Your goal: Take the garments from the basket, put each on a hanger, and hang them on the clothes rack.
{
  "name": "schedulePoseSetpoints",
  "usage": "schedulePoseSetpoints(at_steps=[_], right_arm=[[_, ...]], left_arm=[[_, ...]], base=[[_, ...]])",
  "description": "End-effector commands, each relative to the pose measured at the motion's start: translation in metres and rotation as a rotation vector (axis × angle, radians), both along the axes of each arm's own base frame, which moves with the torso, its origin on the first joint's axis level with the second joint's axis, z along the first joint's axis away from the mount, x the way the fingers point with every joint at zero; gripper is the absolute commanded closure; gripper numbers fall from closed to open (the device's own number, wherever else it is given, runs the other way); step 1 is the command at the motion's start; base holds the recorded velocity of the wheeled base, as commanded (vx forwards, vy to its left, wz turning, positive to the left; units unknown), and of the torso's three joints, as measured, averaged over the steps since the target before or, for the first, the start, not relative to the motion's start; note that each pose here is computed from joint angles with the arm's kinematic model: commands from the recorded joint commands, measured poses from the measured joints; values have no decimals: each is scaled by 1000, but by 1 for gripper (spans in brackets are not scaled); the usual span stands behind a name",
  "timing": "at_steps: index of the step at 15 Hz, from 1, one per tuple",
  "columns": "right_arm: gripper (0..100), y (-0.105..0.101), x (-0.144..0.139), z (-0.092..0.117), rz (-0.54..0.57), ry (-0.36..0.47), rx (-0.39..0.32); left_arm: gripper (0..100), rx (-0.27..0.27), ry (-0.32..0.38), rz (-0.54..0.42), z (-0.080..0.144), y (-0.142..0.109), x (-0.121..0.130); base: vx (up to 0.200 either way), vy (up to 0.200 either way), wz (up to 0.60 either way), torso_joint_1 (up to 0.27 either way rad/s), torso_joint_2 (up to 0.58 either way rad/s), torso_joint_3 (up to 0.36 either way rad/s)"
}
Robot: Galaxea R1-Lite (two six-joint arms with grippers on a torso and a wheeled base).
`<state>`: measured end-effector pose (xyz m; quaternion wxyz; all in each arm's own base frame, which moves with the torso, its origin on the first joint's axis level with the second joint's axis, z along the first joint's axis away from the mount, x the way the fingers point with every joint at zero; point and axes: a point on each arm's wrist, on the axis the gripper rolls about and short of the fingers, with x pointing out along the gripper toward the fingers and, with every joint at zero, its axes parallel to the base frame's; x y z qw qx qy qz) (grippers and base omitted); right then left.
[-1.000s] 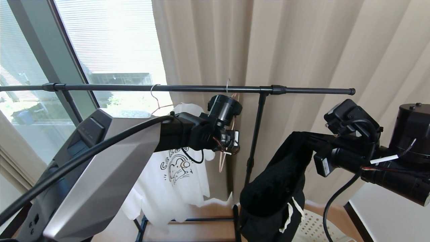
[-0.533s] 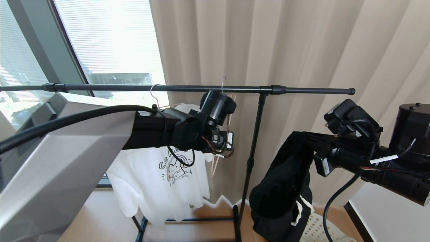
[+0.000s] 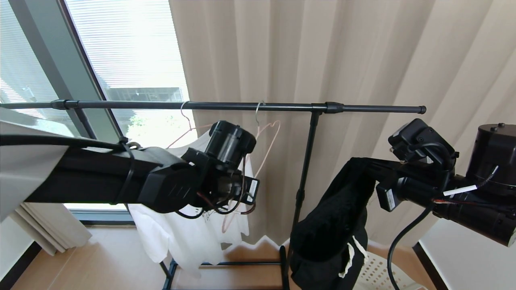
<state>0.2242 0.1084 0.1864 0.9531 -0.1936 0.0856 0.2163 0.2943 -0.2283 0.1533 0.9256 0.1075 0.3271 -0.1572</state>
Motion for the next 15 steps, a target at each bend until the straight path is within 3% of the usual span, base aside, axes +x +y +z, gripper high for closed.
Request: schedulePoseSetpoints(at_steps=[1,4,5,9,13,15], right_arm=[[100,0,0,0,-1,-2,-1],[100,0,0,-1,-4,1,-3],[100,0,0,0,-10,-3,-3],[100,0,2,2,-70,-18,-12],[100,2,12,-1,-190,-26,-43],[100,4,20,-6,-281,-22,-72]], left_arm=[[100,29,-69,-50,6,29,-31],[100,107,-140,-100,-7,64,-56],[100,109,-163,-127,-14,82,-63],[100,77,-145,-219,-34,126,-85],[100,63,-146,-339,-44,136,-96],[100,12,-118,-424,-48,136,-101]], base=[[0,0,0,0,0,0],[0,0,0,0,0,0],[0,0,0,0,0,0],[0,0,0,0,0,0],[0,0,0,0,0,0],[0,0,0,0,0,0]])
